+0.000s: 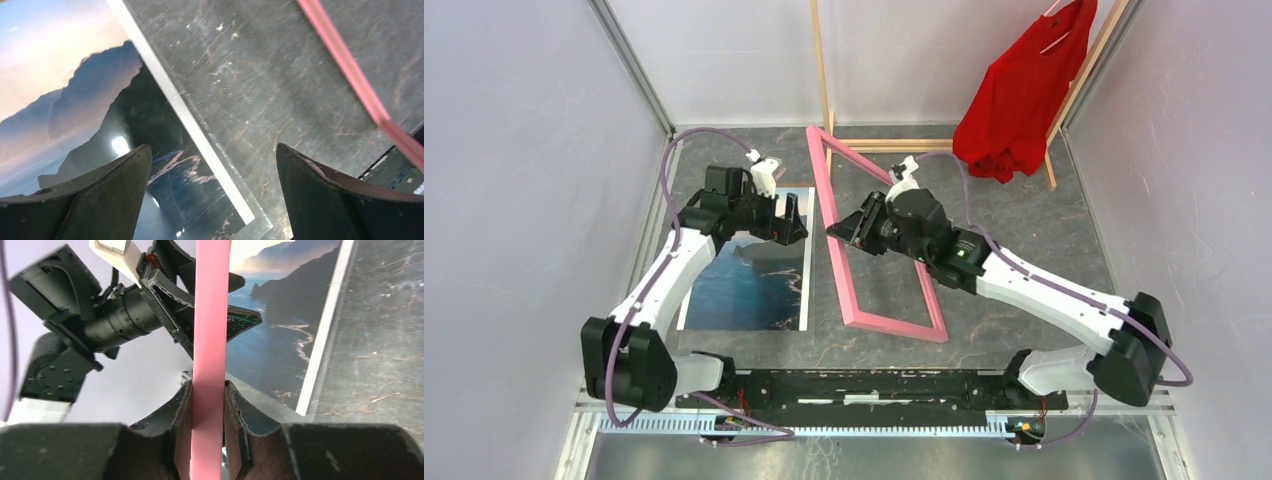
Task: Put the photo into the frame
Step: Turn over the photo frame at the center of the board.
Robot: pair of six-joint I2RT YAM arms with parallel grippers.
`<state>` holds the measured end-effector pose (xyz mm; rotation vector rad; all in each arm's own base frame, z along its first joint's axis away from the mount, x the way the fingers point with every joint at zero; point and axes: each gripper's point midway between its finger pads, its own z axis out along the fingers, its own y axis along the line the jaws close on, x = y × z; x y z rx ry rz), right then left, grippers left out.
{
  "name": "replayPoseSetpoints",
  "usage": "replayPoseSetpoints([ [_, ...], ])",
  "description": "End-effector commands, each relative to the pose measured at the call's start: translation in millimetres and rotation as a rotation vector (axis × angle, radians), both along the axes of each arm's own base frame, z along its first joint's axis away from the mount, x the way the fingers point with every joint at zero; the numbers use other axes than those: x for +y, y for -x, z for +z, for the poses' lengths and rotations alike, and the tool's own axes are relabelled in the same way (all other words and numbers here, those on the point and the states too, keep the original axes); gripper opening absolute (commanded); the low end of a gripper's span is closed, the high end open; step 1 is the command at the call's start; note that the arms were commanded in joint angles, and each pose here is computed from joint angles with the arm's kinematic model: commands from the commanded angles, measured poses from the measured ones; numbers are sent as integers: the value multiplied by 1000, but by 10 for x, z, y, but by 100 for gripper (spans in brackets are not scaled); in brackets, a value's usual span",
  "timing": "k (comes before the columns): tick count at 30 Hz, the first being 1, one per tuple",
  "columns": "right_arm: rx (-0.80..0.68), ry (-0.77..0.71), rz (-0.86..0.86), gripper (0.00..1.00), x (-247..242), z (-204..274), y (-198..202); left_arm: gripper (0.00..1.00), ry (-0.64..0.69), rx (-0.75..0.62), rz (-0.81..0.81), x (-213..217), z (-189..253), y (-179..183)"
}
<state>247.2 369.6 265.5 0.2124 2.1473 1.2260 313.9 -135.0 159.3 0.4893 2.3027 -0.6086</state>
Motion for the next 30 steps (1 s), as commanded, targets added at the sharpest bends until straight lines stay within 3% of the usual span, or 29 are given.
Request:
replayPoseSetpoints([
  [1, -83, -261, -4, 0, -64, 755, 77, 100, 126, -122, -8, -220, 565, -3],
  [15, -50, -459, 106, 2, -9, 1123, 234, 100, 246, -203, 8, -465, 1182, -98],
  [21, -34, -534, 145, 8, -9, 1171, 305, 100, 272, -229, 31, -509, 1305, -161],
  [24, -23, -536, 149, 27, -47, 1093, 300, 100, 271, -232, 40, -555, 1324, -204],
  [26, -37, -503, 156, 48, -78, 1048, 274, 100, 268, -230, 46, -595, 1333, -244],
  [28, -72, -398, 167, 65, -96, 969, 223, 100, 261, -237, 56, -629, 1362, -297],
  [30, -107, -270, 180, 73, -130, 887, 151, 100, 252, -244, 61, -670, 1383, -339],
])
